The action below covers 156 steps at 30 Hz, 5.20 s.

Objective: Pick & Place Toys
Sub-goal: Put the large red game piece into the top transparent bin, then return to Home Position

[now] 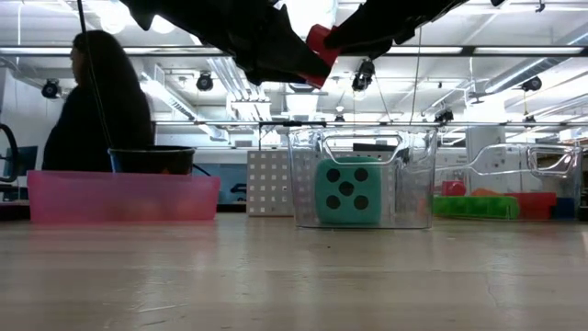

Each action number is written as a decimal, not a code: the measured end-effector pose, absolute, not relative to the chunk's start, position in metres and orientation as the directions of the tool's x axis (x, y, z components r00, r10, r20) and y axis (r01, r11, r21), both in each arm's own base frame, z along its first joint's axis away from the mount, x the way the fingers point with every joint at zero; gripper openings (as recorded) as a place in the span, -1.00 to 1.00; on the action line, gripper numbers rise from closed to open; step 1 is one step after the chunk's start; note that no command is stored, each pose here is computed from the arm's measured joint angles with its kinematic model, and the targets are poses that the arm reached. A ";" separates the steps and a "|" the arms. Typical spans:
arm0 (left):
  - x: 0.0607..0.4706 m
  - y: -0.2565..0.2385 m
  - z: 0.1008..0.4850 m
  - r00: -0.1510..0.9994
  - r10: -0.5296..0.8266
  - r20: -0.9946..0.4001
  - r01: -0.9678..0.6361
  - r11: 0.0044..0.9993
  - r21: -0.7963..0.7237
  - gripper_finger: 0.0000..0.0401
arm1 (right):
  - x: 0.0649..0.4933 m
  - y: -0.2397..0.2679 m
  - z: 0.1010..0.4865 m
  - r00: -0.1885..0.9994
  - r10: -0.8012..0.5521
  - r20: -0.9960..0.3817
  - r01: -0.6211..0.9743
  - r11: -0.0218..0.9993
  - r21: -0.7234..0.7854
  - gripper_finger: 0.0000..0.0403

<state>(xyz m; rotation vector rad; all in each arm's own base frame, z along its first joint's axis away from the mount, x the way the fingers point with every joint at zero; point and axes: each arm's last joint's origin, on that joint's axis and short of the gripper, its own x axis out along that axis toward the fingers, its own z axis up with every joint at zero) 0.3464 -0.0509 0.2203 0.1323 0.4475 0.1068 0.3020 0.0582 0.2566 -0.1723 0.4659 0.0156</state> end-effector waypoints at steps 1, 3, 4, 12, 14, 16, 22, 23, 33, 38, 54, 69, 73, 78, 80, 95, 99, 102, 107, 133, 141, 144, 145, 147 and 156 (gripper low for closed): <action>0.346 -0.051 0.220 0.896 0.132 -0.424 -0.074 0.986 0.151 -0.22 | 0.302 0.058 0.257 0.894 -0.024 -0.448 -0.054 0.985 -0.162 -0.32; 0.346 -0.051 0.220 0.896 0.134 -0.423 -0.076 0.985 0.152 -0.22 | 0.302 0.058 0.257 0.893 -0.024 -0.449 -0.055 0.985 -0.161 -0.32; 0.346 -0.051 0.220 0.896 0.134 -0.423 -0.076 0.985 0.152 -0.22 | 0.302 0.058 0.256 0.893 -0.024 -0.449 -0.055 0.985 -0.161 -0.31; 0.346 -0.050 0.220 0.896 0.138 -0.422 -0.072 0.983 0.168 -0.22 | 0.302 0.058 0.256 0.892 -0.025 -0.452 -0.054 0.985 -0.161 -0.24; 0.346 -0.050 0.220 0.896 0.139 -0.422 -0.072 0.983 0.170 -0.22 | 0.302 0.058 0.256 0.892 -0.025 -0.452 -0.054 0.985 -0.162 -0.27; 0.346 -0.050 0.220 0.896 0.139 -0.422 -0.072 0.983 0.170 -0.22 | 0.302 0.058 0.256 0.892 -0.025 -0.452 -0.055 0.985 -0.162 -0.32; 0.346 -0.050 0.221 0.896 0.143 -0.420 -0.073 0.981 0.179 -0.10 | 0.302 0.058 0.256 0.891 -0.023 -0.453 -0.054 0.986 -0.155 -0.33; 0.347 -0.050 0.221 0.896 0.143 -0.420 -0.073 0.981 0.179 -0.06 | 0.302 0.058 0.256 0.890 -0.023 -0.456 -0.054 0.986 -0.156 -0.31; 0.346 -0.049 0.220 0.888 0.184 -0.422 -0.108 0.974 0.197 0.28 | 0.298 0.056 0.251 0.857 -0.042 -0.513 -0.042 0.988 -0.152 -0.25; 0.346 -0.047 0.220 0.882 0.223 -0.415 -0.145 0.967 0.210 0.29 | 0.289 0.051 0.241 0.777 -0.129 -0.616 0.021 0.983 -0.180 -0.24; 0.345 -0.047 0.218 0.871 0.227 -0.435 -0.143 0.966 0.216 0.29 | 0.208 0.014 0.317 0.475 -0.665 -0.576 0.499 0.743 -0.446 -0.24; 0.345 -0.048 0.218 0.872 0.223 -0.436 -0.140 0.967 0.215 0.29 | 0.147 -0.020 0.251 0.228 -0.735 -0.639 0.714 0.572 -0.404 -0.23; 0.345 -0.048 0.218 0.873 0.223 -0.434 -0.140 0.967 0.215 0.29 | 0.148 -0.025 0.249 0.216 -0.732 -0.646 0.735 0.558 -0.386 -0.23; 0.345 -0.048 0.218 0.873 0.223 -0.435 -0.140 0.967 0.215 0.29 | 0.149 -0.030 0.249 0.199 -0.702 -0.684 0.750 0.558 -0.354 -0.23; 0.345 -0.048 0.218 0.872 0.222 -0.436 -0.139 0.967 0.215 0.29 | 0.148 -0.031 0.248 0.199 -0.687 -0.699 0.752 0.564 -0.340 -0.23; 0.345 -0.048 0.218 0.872 0.222 -0.437 -0.137 0.966 0.217 0.29 | 0.151 -0.029 0.244 0.220 -0.601 -0.768 0.727 0.627 -0.282 0.16; 0.345 -0.048 0.218 0.872 0.222 -0.437 -0.137 0.966 0.217 0.29 | 0.151 -0.029 0.244 0.218 -0.600 -0.770 0.726 0.627 -0.283 0.34; 0.345 -0.048 0.218 0.872 0.222 -0.437 -0.137 0.966 0.217 0.29 | 0.151 -0.029 0.244 0.219 -0.600 -0.769 0.728 0.626 -0.281 0.46; 0.345 -0.048 0.218 0.872 0.222 -0.436 -0.139 0.967 0.215 0.29 | 0.155 -0.030 0.245 0.257 -0.603 -0.755 0.741 0.625 -0.247 0.60; 0.288 -0.036 0.292 0.907 0.191 -0.375 -0.186 0.981 0.052 0.29 | 0.188 0.018 0.295 0.748 -0.369 -0.552 0.349 0.926 -0.147 0.64; 0.248 -0.029 0.294 0.927 0.188 -0.323 -0.188 0.982 0.031 0.29 | 0.190 0.022 0.298 0.804 -0.234 -0.546 0.249 0.967 -0.048 0.39; 0.236 -0.027 0.287 0.930 0.189 -0.316 -0.194 0.981 0.016 0.29 | 0.191 0.024 0.298 0.814 -0.191 -0.548 0.214 0.976 -0.023 0.15; 0.232 -0.026 0.285 0.932 0.190 -0.308 -0.198 0.980 0.003 0.29 | 0.191 0.024 0.299 0.816 -0.191 -0.546 0.214 0.977 -0.022 0.07; 0.226 -0.025 0.280 0.939 0.190 -0.285 -0.203 0.979 -0.017 0.29 | 0.191 0.024 0.299 0.819 -0.191 -0.542 0.215 0.977 -0.020 -0.11; 0.193 -0.017 0.269 0.954 0.205 -0.218 -0.220 0.974 -0.049 0.29 | 0.188 0.028 0.302 0.838 -0.031 -0.544 0.068 0.997 0.047 -0.87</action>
